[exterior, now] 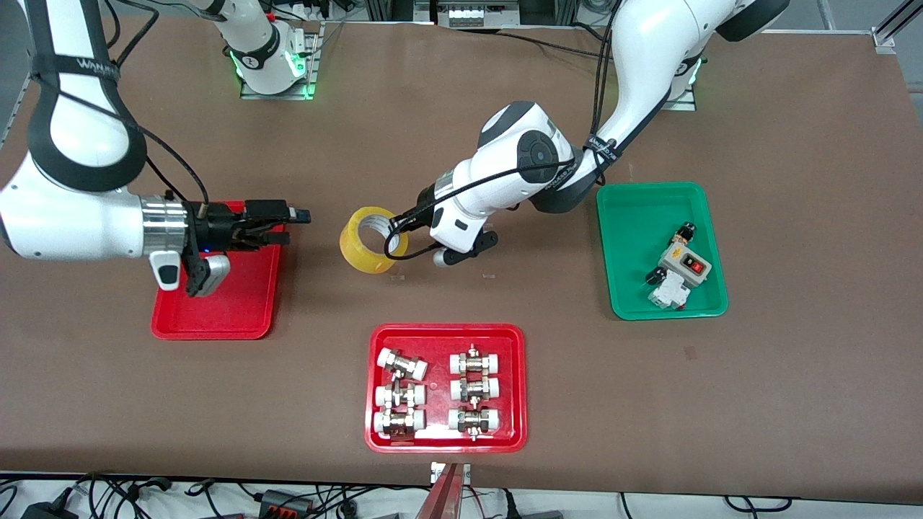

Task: Left arm passes tape to right arm into tray
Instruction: 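Carry the tape with the left gripper while the right gripper reaches toward it, then grasp the tape roll with the right gripper beside the left gripper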

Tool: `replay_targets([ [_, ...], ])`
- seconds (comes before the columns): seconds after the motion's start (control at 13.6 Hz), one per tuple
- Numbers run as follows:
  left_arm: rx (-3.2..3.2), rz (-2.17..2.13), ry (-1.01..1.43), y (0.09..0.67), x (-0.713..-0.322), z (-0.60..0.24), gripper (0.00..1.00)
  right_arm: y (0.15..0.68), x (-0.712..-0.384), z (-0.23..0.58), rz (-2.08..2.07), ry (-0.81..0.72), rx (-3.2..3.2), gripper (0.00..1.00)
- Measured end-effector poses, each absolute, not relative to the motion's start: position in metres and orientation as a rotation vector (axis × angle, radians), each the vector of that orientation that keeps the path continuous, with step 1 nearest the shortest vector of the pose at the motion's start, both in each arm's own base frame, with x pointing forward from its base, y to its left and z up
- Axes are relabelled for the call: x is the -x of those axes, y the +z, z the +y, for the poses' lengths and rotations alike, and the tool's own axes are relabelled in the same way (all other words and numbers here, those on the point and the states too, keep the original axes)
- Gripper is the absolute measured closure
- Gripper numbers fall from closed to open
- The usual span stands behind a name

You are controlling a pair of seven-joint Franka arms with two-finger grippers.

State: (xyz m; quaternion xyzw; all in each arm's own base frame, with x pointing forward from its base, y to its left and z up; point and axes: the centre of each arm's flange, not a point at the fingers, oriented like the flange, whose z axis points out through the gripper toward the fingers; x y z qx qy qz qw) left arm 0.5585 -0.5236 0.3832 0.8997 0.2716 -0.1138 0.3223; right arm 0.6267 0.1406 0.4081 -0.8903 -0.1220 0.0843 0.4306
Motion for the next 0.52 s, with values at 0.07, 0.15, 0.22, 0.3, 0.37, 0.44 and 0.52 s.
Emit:
replay_targets([
  [0.07,-2.355,0.724,-0.298,0.385,-0.56,-0.525,0.79,0.396,-0.629,0.142,-0.333,0.197,2.193,0.0],
  [0.15,-2.354,0.729,-0.295,0.385,-0.56,-0.528,0.79,0.387,-0.631,0.143,-0.359,0.186,2.174,0.0],
  [0.22,-2.358,0.736,-0.288,0.383,-0.56,-0.531,0.79,0.38,-0.632,0.143,-0.371,0.179,2.155,0.0],
  [0.3,-2.364,0.743,-0.277,0.38,-0.56,-0.535,0.79,0.377,-0.633,0.145,-0.371,0.173,2.137,0.0],
  [0.37,-2.368,0.751,-0.269,0.377,-0.56,-0.539,0.79,0.377,-0.634,0.147,-0.366,0.165,2.12,0.0],
  [0.44,-2.369,0.753,-0.268,0.375,-0.56,-0.542,0.79,0.379,-0.635,0.149,-0.359,0.156,2.105,0.0],
  [0.52,-2.37,0.753,-0.268,0.372,-0.56,-0.544,0.79,0.381,-0.635,0.151,-0.355,0.152,2.094,0.0],
])
